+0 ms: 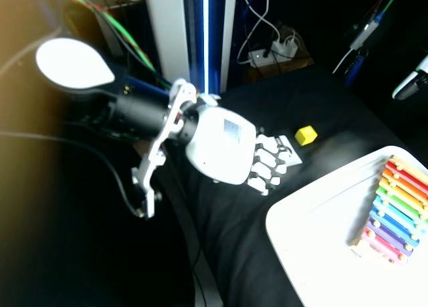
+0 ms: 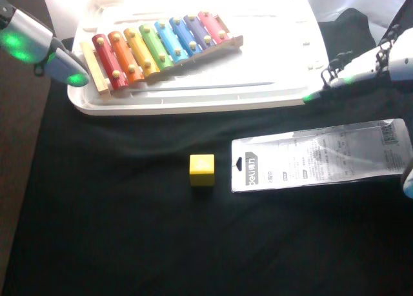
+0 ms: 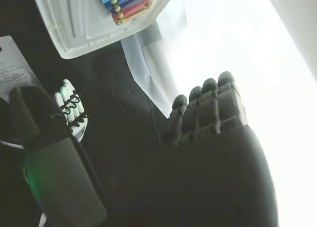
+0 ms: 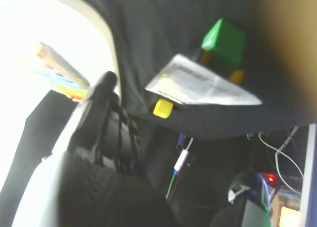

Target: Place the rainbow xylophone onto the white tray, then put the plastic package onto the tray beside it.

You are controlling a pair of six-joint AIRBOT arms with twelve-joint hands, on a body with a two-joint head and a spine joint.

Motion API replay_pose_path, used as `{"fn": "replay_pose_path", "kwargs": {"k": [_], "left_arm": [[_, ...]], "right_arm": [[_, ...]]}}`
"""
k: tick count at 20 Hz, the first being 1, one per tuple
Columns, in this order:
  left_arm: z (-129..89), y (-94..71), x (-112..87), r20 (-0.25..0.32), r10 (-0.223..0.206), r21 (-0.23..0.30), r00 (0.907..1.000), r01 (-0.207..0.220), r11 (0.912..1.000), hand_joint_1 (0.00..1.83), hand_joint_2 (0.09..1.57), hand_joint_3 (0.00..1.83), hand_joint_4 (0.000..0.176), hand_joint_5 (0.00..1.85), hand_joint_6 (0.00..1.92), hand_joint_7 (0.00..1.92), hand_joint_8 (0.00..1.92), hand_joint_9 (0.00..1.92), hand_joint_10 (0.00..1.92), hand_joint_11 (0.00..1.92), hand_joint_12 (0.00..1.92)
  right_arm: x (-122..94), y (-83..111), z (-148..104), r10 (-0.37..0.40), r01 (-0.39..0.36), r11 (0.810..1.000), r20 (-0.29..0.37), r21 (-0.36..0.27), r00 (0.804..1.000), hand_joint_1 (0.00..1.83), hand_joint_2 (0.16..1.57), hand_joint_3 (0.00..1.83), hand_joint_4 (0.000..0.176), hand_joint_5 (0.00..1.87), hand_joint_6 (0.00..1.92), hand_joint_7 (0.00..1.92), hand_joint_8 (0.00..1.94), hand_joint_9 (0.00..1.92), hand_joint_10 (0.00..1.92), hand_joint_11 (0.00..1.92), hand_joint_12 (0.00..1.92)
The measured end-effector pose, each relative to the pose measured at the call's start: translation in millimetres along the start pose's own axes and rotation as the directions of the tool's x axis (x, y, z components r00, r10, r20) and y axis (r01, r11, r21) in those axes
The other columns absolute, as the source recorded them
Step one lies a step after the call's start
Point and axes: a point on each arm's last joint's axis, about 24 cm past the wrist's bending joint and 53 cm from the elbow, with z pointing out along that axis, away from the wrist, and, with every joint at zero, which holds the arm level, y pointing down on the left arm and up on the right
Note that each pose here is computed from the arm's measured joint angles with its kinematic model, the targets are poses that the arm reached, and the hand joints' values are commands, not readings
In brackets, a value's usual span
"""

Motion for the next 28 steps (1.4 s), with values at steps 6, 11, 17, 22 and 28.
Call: {"fn": "replay_pose_path", "kwargs": {"k": [6,11,17,22,28], "left_arm": [[-1.9,0.8,5.7,-0.013,-0.003,-0.004,0.9999,0.003,1.0000,0.91,0.65,0.00,0.006,0.00,0.00,0.00,0.00,0.00,0.00,0.00,0.00],[-3.2,1.7,9.6,-0.023,-0.005,-0.007,0.9997,0.005,1.0000,0.90,0.65,0.00,0.000,0.00,0.00,0.00,0.00,0.00,0.00,0.00,0.00],[-3.9,1.0,19.4,-0.045,-0.006,-0.007,0.9990,0.006,1.0000,0.96,0.64,0.00,0.047,0.00,0.00,0.00,0.00,0.00,0.00,0.00,0.00],[-4.2,0.5,22.3,-0.051,-0.006,-0.004,0.9987,0.006,1.0000,0.97,0.64,0.00,0.023,0.00,0.00,0.00,0.00,0.00,0.00,0.00,0.00],[-4.0,-0.2,26.8,-0.059,-0.004,-0.001,0.9982,0.004,1.0000,0.97,0.63,0.00,0.032,0.00,0.00,0.00,0.00,0.00,0.00,0.00,0.00]], "right_arm": [[4.0,-5.1,1.2,0.001,-0.001,1.000,-0.006,0.018,1.000,0.55,0.62,0.00,0.000,0.14,0.01,0.17,0.00,0.22,0.01,0.27,0.16],[4.1,-11.8,1.4,0.007,-0.007,0.999,0.002,0.040,1.000,0.54,0.61,0.00,0.000,0.13,0.00,0.18,0.00,0.27,0.00,0.12,0.66],[7.5,-21.0,11.2,0.007,-0.007,0.998,-0.005,0.064,1.000,0.57,0.62,0.00,0.000,0.16,0.01,0.19,0.01,0.25,0.01,0.11,0.67],[11.8,-28.7,16.9,0.012,-0.011,0.996,-0.012,0.083,1.000,0.58,0.61,0.00,0.000,0.14,0.00,0.17,0.00,0.22,0.00,0.25,0.27],[19.3,-35.6,20.1,0.020,-0.017,0.995,-0.027,0.098,0.999,0.56,0.62,0.00,0.000,0.11,0.00,0.17,0.00,0.19,0.01,0.27,0.16]]}}
